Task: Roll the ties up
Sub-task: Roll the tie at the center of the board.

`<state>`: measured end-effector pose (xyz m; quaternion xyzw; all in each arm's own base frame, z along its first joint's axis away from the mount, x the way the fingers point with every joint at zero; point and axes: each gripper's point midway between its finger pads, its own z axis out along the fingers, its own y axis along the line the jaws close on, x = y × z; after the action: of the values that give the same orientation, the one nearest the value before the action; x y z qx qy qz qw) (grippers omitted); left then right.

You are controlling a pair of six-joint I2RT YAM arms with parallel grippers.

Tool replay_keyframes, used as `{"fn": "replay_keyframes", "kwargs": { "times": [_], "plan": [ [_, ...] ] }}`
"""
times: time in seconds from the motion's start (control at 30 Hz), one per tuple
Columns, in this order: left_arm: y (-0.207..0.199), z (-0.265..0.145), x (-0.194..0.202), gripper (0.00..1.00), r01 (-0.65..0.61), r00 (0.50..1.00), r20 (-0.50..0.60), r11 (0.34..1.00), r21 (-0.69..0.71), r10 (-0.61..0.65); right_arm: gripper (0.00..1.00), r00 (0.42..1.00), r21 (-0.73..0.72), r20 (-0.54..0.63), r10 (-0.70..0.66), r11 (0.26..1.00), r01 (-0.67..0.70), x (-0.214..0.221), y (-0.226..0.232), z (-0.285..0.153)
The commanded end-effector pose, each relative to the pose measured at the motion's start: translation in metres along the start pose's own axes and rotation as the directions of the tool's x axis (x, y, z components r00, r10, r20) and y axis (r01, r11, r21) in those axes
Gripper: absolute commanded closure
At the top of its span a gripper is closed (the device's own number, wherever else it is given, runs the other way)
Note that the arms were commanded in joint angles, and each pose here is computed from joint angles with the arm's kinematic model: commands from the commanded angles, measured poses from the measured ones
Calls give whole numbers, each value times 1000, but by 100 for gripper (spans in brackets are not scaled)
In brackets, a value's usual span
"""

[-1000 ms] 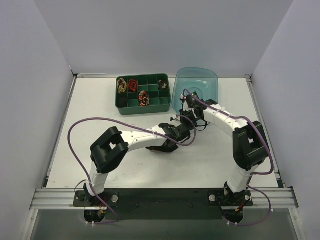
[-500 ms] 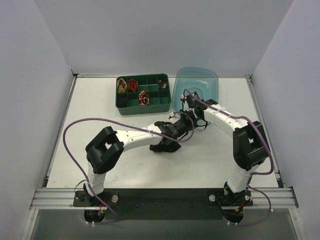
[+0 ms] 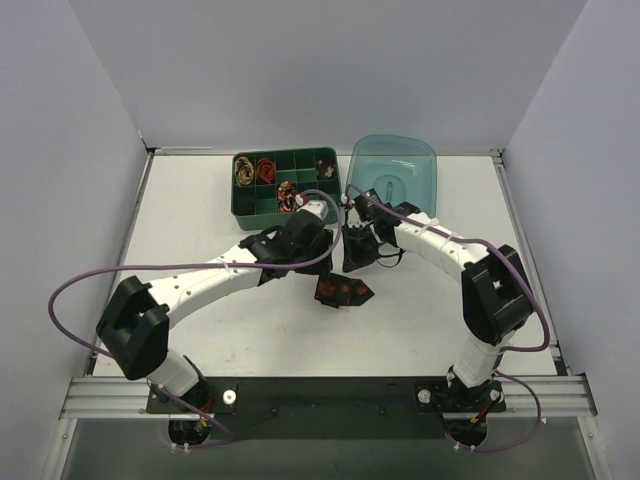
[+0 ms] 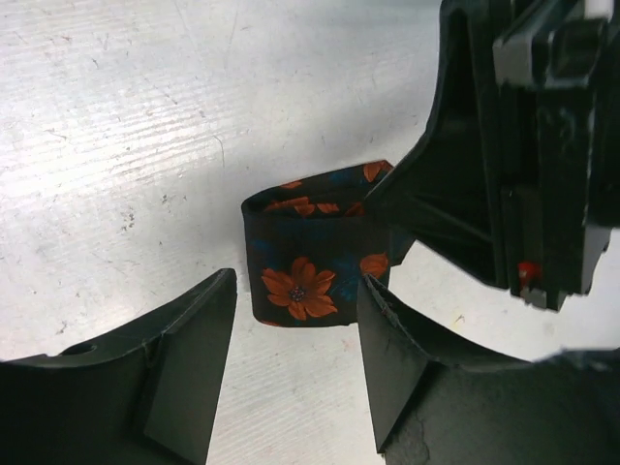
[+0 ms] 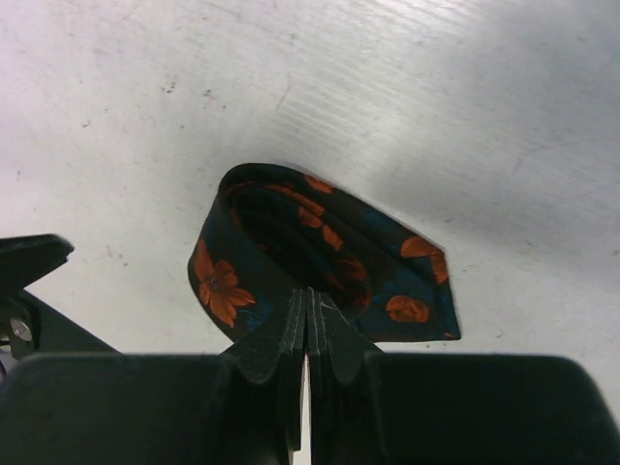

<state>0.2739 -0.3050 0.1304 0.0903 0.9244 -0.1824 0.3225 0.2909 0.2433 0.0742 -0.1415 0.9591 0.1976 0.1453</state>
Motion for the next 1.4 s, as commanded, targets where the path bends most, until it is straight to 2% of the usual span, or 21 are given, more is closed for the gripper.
{"fn": "replay_keyframes", "kwargs": {
  "times": [0.0, 0.13, 0.3, 0.47, 0.63, 0.73, 1.0, 1.37],
  "plan": [
    [-17, 0, -10, 38, 28, 999, 28, 994, 106, -31, 100, 999, -23, 48, -18, 1000, 20, -12, 14, -22],
    [2, 6, 3, 37, 56, 998, -8, 997, 46, -56, 100, 998, -42, 52, -28, 999, 30, -11, 19, -27],
    [13, 12, 10, 35, 155, 988, -40, 979, 131, -151, 100, 997, -78, 38, -73, 994, 76, -3, 30, -28],
    [20, 25, 22, 27, 231, 973, -76, 950, 210, -220, 100, 993, -95, 0, -114, 989, 114, 11, 37, -19],
    [17, 31, 18, 21, 297, 954, -81, 887, 354, -287, 100, 991, -58, -45, -128, 990, 125, 19, 28, -2],
    [16, 33, 22, 21, 321, 946, -92, 851, 416, -312, 100, 989, -16, -68, -129, 992, 128, 23, 17, 9],
    [20, 51, 48, 21, 354, 935, -140, 824, 442, -326, 100, 989, 68, -94, -110, 991, 116, 25, -3, 32],
    [6, 49, 58, 21, 389, 919, -162, 756, 527, -360, 100, 993, 110, -95, -64, 991, 74, 27, -16, 33]
  ]
}}
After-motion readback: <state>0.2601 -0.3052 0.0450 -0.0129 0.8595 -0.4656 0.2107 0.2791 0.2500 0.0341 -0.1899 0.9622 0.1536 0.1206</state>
